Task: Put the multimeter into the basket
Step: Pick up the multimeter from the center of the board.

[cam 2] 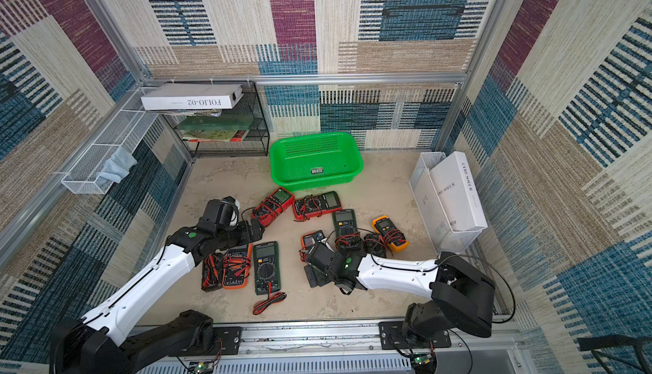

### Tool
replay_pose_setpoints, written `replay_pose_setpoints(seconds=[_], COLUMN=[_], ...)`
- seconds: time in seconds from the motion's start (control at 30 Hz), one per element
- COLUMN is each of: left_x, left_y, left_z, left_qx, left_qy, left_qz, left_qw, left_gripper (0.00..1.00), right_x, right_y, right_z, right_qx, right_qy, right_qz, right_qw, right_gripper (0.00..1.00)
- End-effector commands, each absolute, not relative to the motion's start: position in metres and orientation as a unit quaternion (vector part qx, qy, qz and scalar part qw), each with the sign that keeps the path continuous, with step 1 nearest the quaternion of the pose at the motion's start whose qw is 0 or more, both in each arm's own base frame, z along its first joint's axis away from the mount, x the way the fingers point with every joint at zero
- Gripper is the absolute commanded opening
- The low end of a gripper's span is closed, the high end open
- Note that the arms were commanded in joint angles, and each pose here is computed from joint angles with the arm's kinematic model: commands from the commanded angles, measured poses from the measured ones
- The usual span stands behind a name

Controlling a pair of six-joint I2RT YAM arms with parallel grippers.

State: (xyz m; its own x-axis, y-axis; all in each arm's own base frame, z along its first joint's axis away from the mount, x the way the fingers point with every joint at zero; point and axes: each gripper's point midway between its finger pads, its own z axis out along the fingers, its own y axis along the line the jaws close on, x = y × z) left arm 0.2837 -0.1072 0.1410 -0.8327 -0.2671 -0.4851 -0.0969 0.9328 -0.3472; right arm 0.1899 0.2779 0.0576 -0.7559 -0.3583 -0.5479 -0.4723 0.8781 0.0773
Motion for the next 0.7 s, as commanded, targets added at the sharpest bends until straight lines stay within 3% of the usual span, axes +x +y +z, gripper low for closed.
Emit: replay_pose_setpoints(seconds=[0.0,0.27,0.67], left_x=[0.282,0.28,0.278], left_y=[-0.104,-0.1,-0.101], left_z=[0.135,0.133,0.123], left_qx=[-0.101,-0.099,-0.097], left_qy=[0.948,0.951,0.956], left_qz=[-0.145,-0.132,-0.128], left_qw=[0.265,0.263,0.245], left_gripper=[1.0,1.0,1.0], right_x=[0.196,0.216,0.205], right_y=[0.29,0.299,0.307], right_z=[0.057,0.039,0.006], right_qx=[-0.238,-0.243,-0.248], right_qy=[0.922,0.923,0.932], right_qz=[0.127,0.139,0.127], right_qw=[0.276,0.265,0.233], right_gripper=[0.99,1.0,0.96])
